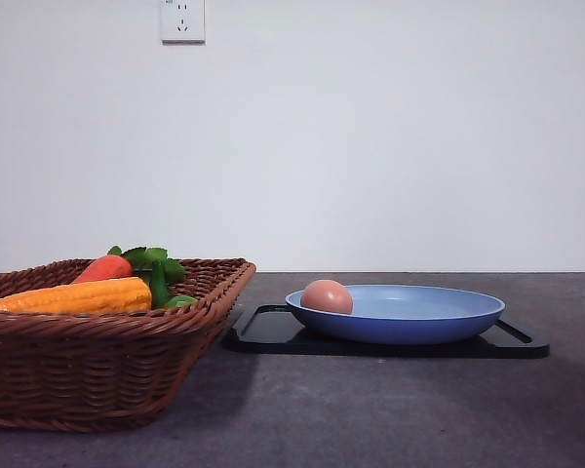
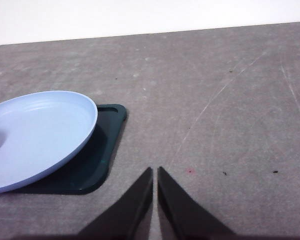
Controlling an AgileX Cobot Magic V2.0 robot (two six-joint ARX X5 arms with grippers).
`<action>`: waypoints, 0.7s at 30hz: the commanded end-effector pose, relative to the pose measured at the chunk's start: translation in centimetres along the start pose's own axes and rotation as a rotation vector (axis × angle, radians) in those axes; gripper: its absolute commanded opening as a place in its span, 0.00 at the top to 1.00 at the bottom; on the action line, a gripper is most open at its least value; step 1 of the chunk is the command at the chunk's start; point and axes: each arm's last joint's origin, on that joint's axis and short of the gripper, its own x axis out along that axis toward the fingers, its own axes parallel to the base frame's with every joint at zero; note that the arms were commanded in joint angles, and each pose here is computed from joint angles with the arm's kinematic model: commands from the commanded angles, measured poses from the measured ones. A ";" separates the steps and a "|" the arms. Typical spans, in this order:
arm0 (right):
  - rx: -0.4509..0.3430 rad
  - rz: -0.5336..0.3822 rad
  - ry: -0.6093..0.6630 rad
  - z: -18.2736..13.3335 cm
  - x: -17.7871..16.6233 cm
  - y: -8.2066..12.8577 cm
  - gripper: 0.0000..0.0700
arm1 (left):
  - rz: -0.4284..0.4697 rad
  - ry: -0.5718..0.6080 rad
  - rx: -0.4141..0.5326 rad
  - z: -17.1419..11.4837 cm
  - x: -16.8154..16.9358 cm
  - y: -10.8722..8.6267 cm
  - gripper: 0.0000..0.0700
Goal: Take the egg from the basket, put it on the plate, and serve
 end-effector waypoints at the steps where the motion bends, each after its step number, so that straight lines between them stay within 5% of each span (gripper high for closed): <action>1: 0.010 -0.004 -0.010 0.0 0.0 0.0 1.00 | 0.002 0.021 0.003 -0.6 0.2 0.1 1.00; 21: 0.010 -0.004 -0.010 0.0 0.0 0.0 1.00 | 0.002 0.021 0.003 -0.6 0.2 0.1 1.00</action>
